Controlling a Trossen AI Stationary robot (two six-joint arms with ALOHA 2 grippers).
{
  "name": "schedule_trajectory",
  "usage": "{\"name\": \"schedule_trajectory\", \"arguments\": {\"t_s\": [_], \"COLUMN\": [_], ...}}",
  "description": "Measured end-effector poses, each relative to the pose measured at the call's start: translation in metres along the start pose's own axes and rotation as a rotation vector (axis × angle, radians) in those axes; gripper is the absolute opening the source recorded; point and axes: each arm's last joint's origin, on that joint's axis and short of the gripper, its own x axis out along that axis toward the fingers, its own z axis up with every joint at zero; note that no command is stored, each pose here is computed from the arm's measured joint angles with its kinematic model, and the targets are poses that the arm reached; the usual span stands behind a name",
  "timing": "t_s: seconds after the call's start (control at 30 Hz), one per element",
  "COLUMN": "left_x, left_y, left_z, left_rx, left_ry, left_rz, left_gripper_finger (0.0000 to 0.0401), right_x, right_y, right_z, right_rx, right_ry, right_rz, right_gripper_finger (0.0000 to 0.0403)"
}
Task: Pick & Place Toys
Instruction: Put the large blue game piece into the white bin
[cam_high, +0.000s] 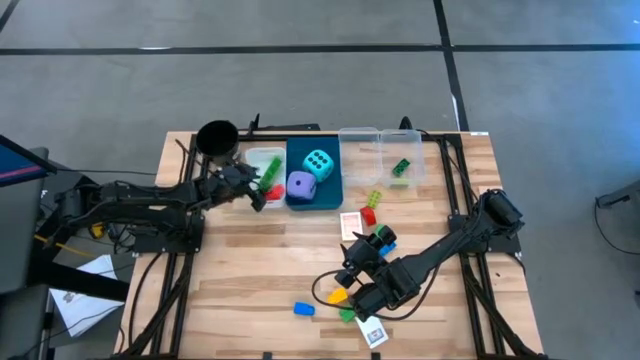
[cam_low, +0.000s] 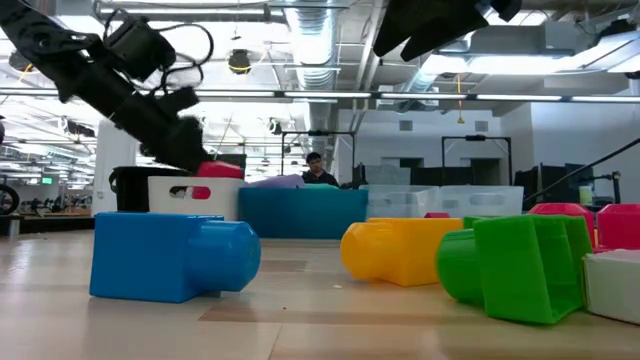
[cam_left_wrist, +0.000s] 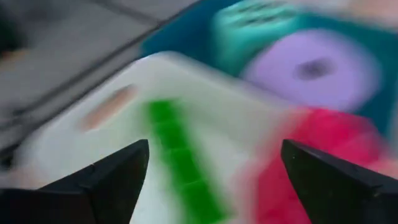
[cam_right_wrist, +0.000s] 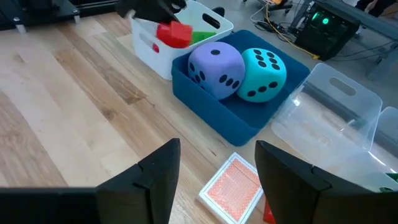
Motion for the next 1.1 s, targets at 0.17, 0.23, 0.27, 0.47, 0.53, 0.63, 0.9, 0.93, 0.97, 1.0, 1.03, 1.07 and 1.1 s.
{"name": "schedule_trajectory", "arguments": {"t_s": [0.17, 0.23, 0.27, 0.47, 0.53, 0.63, 0.9, 0.93, 0.97, 1.0, 1.03, 1.07, 1.1], "left_x": [-0.009, -0.015, -0.019, -0.042, -0.049, -0.056, -0.059, -0.058, -0.057, -0.056, -0.055, -0.054, -0.053], "left_y": [-0.025, -0.038, -0.044, -0.082, -0.094, -0.108, -0.140, -0.144, -0.147, -0.151, -0.154, -0.157, -0.160], "left_z": [0.012, 0.011, 0.009, -0.005, -0.010, -0.019, -0.046, -0.049, -0.053, -0.056, -0.060, -0.063, -0.066], "left_rx": [-0.028, 0.022, 0.053, 0.175, 0.209, 0.255, 0.375, 0.376, 0.377, 0.380, 0.382, 0.381, 0.376], "left_ry": [-0.092, -0.089, -0.080, -0.032, -0.039, -0.039, -0.086, -0.091, -0.094, -0.096, -0.097, -0.098, -0.100], "left_rz": [-0.523, -0.710, -0.782, -1.002, -1.015, -0.976, -0.845, -0.852, -0.862, -0.871, -0.879, -0.885, -0.893], "left_gripper_finger": [0.0335, 0.0326, 0.0323, 0.0313, 0.0315, 0.0320, 0.0339, 0.0341, 0.0344, 0.0346, 0.0348, 0.0351, 0.0353], "right_x": [0.000, 0.000, 0.000, 0.000, 0.000, 0.000, 0.002, 0.002, 0.002, 0.002, 0.002, 0.002, 0.002], "right_y": [0.000, 0.000, 0.000, 0.000, 0.001, 0.001, 0.001, 0.001, 0.001, 0.001, 0.001, 0.001, 0.001], "right_z": [0.000, 0.000, 0.000, 0.000, 0.000, 0.001, 0.001, 0.001, 0.001, 0.001, 0.001, 0.001, 0.001], "right_rx": [0.001, 0.000, 0.000, 0.004, 0.008, 0.014, 0.016, 0.016, 0.016, 0.016, 0.016, 0.016, 0.016], "right_ry": [0.000, 0.000, 0.000, -0.001, -0.002, -0.003, -0.002, -0.002, -0.002, -0.002, -0.002, -0.002, -0.002], "right_rz": [0.000, 0.000, 0.000, 0.002, 0.004, 0.006, 0.002, 0.002, 0.002, 0.002, 0.002, 0.003, 0.002], "right_gripper_finger": [0.0202, 0.0202, 0.0202, 0.0202, 0.0202, 0.0202, 0.0202, 0.0202, 0.0202, 0.0202, 0.0202, 0.0202, 0.0202]}}
